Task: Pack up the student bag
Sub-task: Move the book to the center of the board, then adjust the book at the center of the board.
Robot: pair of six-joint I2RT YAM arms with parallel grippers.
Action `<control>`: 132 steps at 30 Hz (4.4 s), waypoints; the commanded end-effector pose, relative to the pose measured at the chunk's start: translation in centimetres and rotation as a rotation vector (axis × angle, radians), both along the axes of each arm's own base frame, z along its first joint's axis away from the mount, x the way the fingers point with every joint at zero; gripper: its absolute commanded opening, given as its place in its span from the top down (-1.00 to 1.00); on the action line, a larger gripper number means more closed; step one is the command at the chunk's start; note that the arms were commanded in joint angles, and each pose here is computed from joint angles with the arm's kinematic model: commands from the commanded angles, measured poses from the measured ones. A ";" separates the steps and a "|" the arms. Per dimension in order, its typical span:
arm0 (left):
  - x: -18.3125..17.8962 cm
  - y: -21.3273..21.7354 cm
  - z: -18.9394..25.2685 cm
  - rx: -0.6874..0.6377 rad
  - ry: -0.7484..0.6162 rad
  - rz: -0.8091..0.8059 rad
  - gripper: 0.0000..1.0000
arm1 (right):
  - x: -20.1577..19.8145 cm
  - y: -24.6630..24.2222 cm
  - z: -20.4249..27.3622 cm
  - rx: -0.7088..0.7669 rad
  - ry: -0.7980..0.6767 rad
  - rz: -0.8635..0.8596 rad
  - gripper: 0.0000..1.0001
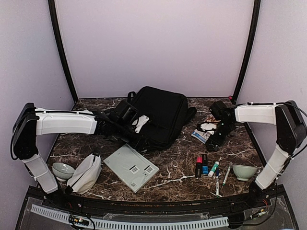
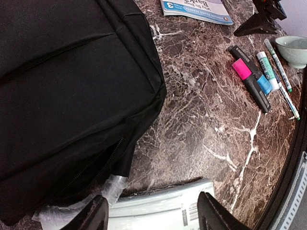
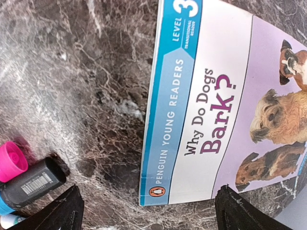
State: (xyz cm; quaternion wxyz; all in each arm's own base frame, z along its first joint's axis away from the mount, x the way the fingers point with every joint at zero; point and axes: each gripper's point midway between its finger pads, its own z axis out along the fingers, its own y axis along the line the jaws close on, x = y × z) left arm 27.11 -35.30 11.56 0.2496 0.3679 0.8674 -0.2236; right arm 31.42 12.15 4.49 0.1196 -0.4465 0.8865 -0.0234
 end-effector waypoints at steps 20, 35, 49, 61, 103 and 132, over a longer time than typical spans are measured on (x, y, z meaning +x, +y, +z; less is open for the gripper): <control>-0.5 -1.2 2.4 -0.154 -0.006 0.046 -0.30 | 1.8 -3.3 -2.3 -0.313 -0.162 0.649 -0.42; -0.6 -0.4 3.2 -0.160 -0.039 0.094 -0.31 | 3.1 2.3 -1.8 -0.108 -0.128 0.590 0.94; 1.1 -1.7 4.7 -0.166 -0.112 0.076 -0.31 | 3.4 4.0 10.2 0.143 -0.322 0.332 0.94; 3.5 -6.8 7.2 -0.292 -0.040 0.079 -0.38 | 9.4 -0.1 12.2 0.392 -0.307 -0.177 -0.11; 4.1 -18.8 -4.2 -0.365 0.266 0.196 -0.63 | 16.7 -8.9 -2.8 0.289 0.051 -0.670 -1.00; 8.0 -16.0 -4.2 -0.475 0.381 0.656 -0.51 | -0.5 -1.6 2.7 0.323 0.377 -0.195 -0.90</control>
